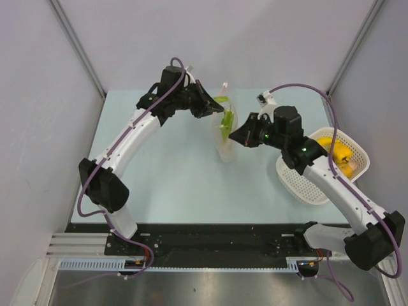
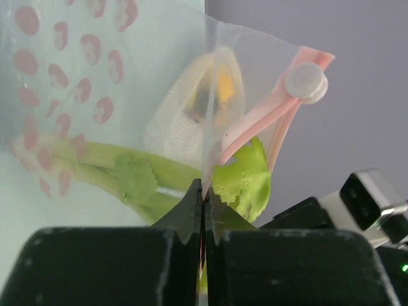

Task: Place the food in the zip-top bag and seal the zipper
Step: Adjust the zipper on the food storage bag.

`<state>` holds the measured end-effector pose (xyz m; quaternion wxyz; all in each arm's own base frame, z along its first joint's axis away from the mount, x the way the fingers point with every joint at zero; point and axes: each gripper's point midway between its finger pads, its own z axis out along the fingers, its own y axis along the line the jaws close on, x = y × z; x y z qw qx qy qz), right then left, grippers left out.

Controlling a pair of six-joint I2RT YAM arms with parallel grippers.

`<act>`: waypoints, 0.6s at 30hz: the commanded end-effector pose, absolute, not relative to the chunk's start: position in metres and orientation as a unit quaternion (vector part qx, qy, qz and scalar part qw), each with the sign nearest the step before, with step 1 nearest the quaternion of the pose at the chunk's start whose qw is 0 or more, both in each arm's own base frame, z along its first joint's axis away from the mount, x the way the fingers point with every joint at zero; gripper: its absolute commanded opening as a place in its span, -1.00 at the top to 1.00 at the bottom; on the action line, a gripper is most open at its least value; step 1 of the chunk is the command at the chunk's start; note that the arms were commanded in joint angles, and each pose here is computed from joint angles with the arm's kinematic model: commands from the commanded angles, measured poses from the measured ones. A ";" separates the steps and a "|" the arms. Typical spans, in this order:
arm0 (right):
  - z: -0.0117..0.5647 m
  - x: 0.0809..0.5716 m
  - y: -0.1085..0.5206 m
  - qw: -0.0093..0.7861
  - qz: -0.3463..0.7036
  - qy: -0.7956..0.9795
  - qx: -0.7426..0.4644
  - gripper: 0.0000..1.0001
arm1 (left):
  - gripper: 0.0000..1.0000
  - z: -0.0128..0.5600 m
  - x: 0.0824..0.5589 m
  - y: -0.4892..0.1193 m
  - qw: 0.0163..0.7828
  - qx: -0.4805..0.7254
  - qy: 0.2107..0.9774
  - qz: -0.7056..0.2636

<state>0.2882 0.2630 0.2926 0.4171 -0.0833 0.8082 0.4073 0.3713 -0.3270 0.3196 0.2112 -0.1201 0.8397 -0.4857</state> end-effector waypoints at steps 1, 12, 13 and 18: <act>0.379 0.266 0.253 0.480 0.483 0.719 -0.138 1.00 | 0.99 0.386 0.354 -0.311 0.323 0.011 0.817 -0.477; 0.429 0.235 0.256 0.478 0.542 0.664 -0.195 1.00 | 0.99 0.424 0.317 -0.286 0.414 0.210 0.807 -0.365; 0.423 0.235 0.258 0.467 0.543 0.671 -0.195 1.00 | 0.99 0.417 0.315 -0.285 0.403 0.213 0.815 -0.358; 0.433 0.232 0.268 0.448 0.578 0.651 -0.204 1.00 | 0.99 0.407 0.306 -0.272 0.393 0.236 0.826 -0.327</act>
